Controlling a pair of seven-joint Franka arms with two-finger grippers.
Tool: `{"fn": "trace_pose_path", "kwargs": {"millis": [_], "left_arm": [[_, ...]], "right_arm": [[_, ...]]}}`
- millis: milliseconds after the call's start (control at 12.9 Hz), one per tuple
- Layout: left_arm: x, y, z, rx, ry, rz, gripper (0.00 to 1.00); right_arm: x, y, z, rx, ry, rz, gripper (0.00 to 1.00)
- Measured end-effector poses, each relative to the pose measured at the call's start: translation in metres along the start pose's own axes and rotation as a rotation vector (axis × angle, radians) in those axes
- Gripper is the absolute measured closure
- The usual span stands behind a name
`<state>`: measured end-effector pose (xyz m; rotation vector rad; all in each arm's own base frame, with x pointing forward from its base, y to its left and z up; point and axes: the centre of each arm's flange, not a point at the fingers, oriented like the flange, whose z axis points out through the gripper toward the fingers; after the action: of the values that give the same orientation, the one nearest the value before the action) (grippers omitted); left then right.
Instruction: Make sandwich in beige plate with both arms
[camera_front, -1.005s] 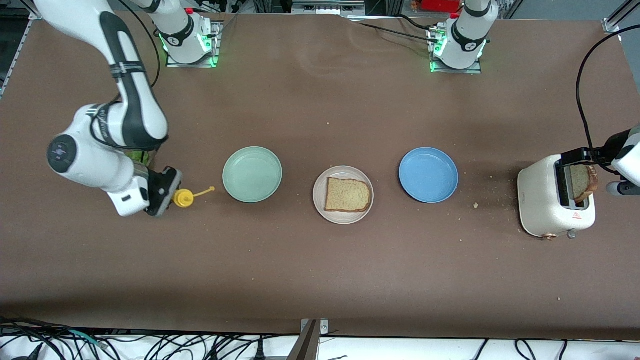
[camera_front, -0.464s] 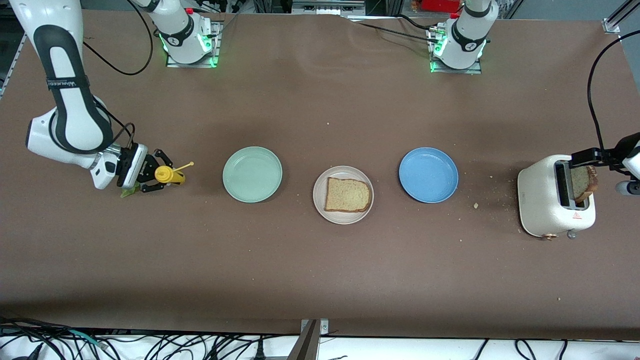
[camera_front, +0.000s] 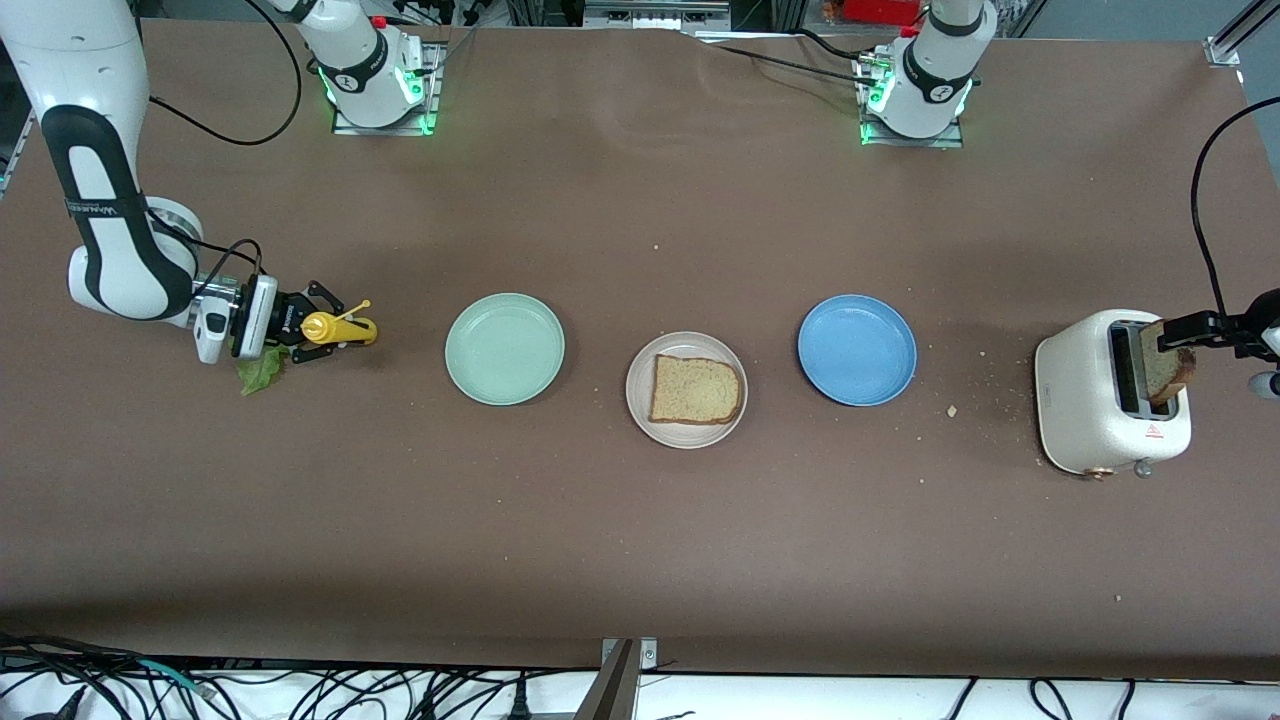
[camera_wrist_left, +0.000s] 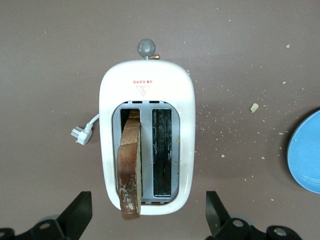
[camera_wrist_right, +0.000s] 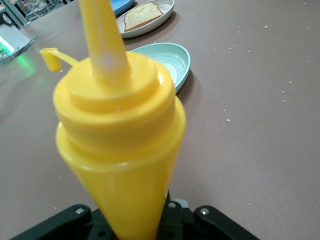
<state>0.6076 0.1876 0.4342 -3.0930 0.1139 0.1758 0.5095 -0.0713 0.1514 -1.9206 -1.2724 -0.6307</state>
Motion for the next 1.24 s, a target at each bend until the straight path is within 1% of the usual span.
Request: {"fn": "trace_pose_path", "kwargs": {"millis": [155,232,386,618,696,773,928,1082,1159,1237], "left_arm": [[-0.002,-0.006,0.010,0.003,0.010,-0.001,0.00],[-0.003,-0.008,0.015,0.003,0.013,0.001,0.00],[-0.005,-0.012,0.026,0.003,0.015,-0.002,0.00],[-0.007,-0.013,0.031,0.002,0.014,-0.004,0.00],[-0.007,-0.013,0.031,0.002,0.014,-0.004,0.00],[-0.007,-0.013,0.031,0.002,0.014,-0.005,0.00],[-0.007,-0.013,0.031,0.002,0.014,-0.005,0.00],[-0.007,-0.014,0.031,0.002,0.014,-0.005,0.00],[-0.007,-0.014,0.031,0.002,0.014,-0.005,0.00],[-0.007,-0.013,0.032,0.001,0.013,-0.005,0.00]], "right_arm": [[-0.005,0.001,0.008,-0.007,0.023,-0.036,0.77],[-0.007,0.002,0.011,-0.010,0.021,-0.059,0.77],[-0.007,0.004,0.014,-0.025,0.000,-0.107,0.77],[-0.004,0.005,0.016,-0.028,-0.010,-0.138,0.77],[-0.003,0.005,0.016,-0.028,-0.011,-0.140,0.72],[-0.002,0.006,0.016,-0.029,-0.012,-0.141,0.72],[-0.002,0.006,0.016,-0.035,-0.018,-0.142,0.56],[-0.002,0.007,0.015,-0.040,-0.019,-0.133,0.33],[-0.001,0.008,0.015,-0.042,-0.020,-0.117,0.25],[-0.001,0.009,0.014,-0.045,-0.021,-0.096,0.25]]}}
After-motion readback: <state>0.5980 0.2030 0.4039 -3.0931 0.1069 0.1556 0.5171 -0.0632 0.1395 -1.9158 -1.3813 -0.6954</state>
